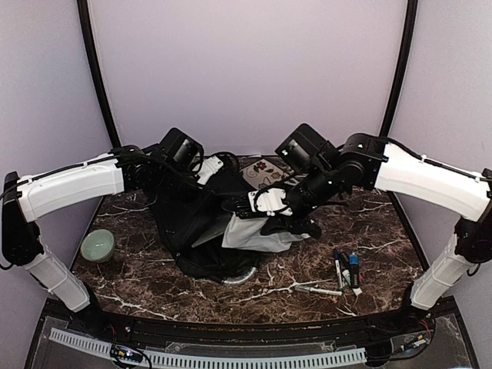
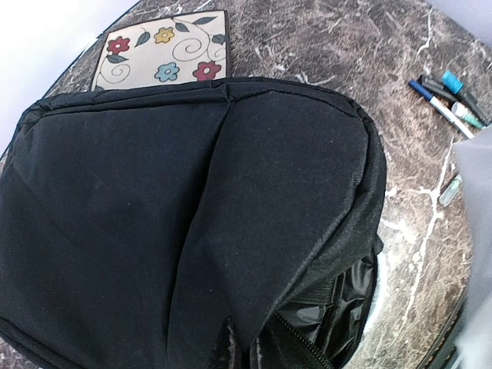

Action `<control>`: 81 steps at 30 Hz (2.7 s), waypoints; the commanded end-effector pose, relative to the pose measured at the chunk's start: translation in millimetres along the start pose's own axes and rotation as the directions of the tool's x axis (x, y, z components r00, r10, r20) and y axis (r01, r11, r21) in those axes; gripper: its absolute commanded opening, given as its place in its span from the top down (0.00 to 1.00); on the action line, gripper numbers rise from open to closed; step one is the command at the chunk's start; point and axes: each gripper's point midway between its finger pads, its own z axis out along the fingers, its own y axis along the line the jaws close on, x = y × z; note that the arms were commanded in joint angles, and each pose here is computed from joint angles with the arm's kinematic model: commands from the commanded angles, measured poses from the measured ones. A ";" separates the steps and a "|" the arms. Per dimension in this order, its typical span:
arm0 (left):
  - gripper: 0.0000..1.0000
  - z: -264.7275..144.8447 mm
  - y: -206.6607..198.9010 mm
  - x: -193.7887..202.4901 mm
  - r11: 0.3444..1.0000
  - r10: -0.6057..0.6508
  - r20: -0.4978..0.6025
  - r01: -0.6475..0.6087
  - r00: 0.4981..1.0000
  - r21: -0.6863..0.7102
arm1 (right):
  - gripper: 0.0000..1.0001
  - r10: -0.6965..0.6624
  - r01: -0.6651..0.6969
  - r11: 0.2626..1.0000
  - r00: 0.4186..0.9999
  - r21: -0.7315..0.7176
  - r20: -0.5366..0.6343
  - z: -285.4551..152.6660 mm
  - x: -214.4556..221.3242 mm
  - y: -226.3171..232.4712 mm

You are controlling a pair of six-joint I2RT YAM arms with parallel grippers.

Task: Pack the student bag
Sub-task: Place the pencil case in the largest pocket of the bag.

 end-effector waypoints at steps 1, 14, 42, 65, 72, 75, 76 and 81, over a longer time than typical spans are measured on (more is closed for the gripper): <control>1.00 -46.5 12.1 -57.5 0.998 -0.052 0.252 0.043 0.966 0.039 | 0.96 -0.152 0.152 0.978 0.988 0.142 -0.005 3.8 -29.3 -28.6; 1.00 -69.7 12.5 -64.0 0.990 -0.092 0.309 0.053 0.947 0.130 | 0.96 -0.314 0.327 0.879 0.945 0.348 -0.095 59.9 -73.6 -61.8; 1.00 -113.8 -9.8 -84.2 0.954 -0.071 0.351 -0.039 0.934 0.296 | 1.00 -0.409 0.488 0.384 0.851 0.784 -0.329 101.0 -76.1 -144.3; 1.00 -110.1 -17.7 -75.1 0.939 -0.107 0.331 -0.014 0.937 0.345 | 0.38 -0.467 0.576 0.450 0.803 0.682 -0.370 195.4 -7.3 -146.0; 1.00 -93.0 -14.7 -66.3 0.944 -0.107 0.298 0.003 0.949 0.331 | 0.35 -0.477 0.571 0.585 0.817 0.576 -0.324 188.3 -4.2 -107.0; 1.00 -80.6 -14.3 -58.1 0.943 -0.112 0.279 0.013 0.954 0.333 | 0.34 -0.473 0.562 0.613 0.824 0.555 -0.311 180.2 -11.5 -90.3; 1.00 -76.7 -14.3 -55.9 0.941 -0.115 0.273 0.017 0.955 0.337 | 0.34 -0.483 0.574 0.621 0.817 0.534 -0.316 177.9 -13.3 -83.7; 1.00 -54.7 -15.3 -44.1 0.930 -0.131 0.229 0.039 0.965 0.364 | 0.34 -0.522 0.638 0.678 0.768 0.366 -0.372 160.1 0.9 -50.1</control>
